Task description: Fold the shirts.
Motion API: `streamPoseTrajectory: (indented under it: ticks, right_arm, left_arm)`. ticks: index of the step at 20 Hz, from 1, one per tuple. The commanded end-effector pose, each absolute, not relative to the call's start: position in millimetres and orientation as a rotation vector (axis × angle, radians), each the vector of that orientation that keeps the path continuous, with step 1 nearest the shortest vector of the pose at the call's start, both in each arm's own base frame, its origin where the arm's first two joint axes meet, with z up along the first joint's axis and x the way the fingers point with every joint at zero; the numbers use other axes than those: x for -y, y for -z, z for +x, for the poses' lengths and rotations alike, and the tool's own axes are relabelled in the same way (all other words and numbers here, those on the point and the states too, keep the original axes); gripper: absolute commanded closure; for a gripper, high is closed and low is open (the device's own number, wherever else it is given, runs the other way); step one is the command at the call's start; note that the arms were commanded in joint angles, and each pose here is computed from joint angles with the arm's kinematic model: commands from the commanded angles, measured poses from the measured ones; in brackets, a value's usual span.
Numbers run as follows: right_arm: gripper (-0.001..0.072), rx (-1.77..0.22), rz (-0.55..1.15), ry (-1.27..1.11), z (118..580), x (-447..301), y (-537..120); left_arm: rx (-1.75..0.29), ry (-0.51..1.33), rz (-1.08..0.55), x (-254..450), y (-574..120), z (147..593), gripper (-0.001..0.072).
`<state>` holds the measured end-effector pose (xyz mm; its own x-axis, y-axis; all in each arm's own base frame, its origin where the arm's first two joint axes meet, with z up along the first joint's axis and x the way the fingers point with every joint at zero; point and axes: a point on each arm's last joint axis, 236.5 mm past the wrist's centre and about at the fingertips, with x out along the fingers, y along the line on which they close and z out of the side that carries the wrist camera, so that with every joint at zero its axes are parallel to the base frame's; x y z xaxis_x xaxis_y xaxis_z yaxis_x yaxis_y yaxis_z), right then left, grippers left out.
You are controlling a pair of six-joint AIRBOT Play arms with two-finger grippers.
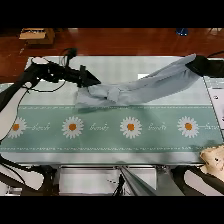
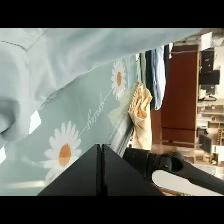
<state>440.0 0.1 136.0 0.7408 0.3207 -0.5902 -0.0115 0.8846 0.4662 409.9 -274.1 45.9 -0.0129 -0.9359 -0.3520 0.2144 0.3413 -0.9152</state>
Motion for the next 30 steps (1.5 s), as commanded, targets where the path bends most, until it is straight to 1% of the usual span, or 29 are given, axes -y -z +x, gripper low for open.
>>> streamPoseTrajectory:
  ticks: [1,5,9,13,16,19,21,23,26,28,30]
  right_arm:
    - [0.068,-0.7,0.432,-0.171,401.5,-14.3,-176.6]
    - [0.068,-0.704,0.412,-0.17,370.5,-37.2,-197.6]
    - [0.068,-0.675,0.46,-0.217,348.7,-64.9,-221.2]
    - [0.068,-0.673,0.501,-0.244,326.2,-83.3,-235.1]
    - [0.068,-0.709,0.489,-0.252,311.2,-90.8,-232.4]
    - [0.068,-0.711,0.471,-0.224,306.5,-84.0,-231.6]
    - [0.068,-0.71,0.438,-0.191,305.0,-74.9,-229.2]
    - [0.068,-0.713,0.396,-0.148,305.4,-63.0,-224.8]
    - [0.068,-0.721,0.337,-0.137,311.3,-56.7,-218.2]
    - [0.0681,-0.748,0.293,-0.188,319.5,-72.3,-208.6]
    - [0.0681,-0.731,0.253,-0.248,340.9,-99.7,-201.7]
  left_arm:
    - [-1.195,1.057,-0.712,337.0,-41.3,402.8,0.0691]
    - [-1.211,1.038,-0.671,402.1,-23.3,377.4,0.069]
    - [-1.24,1.048,-0.623,447.2,-2.4,345.8,0.0691]
    - [-1.335,1.029,-0.635,481.0,26.5,310.6,0.0691]
    - [-1.32,1.001,-0.662,506.3,36.7,298.6,0.0691]
    - [-1.262,0.947,-0.671,503.8,38.2,318.0,0.0692]
    - [-1.254,0.935,-0.694,487.3,33.7,336.7,0.0692]
    - [-1.202,0.963,-0.678,461.9,16.1,360.2,0.0694]
    - [-1.071,0.951,-0.594,403.0,-32.3,401.3,0.0695]
    - [-0.968,0.926,-0.535,356.5,-75.5,422.5,0.0694]
    - [-0.873,0.906,-0.527,310.7,-124.0,433.8,0.0693]
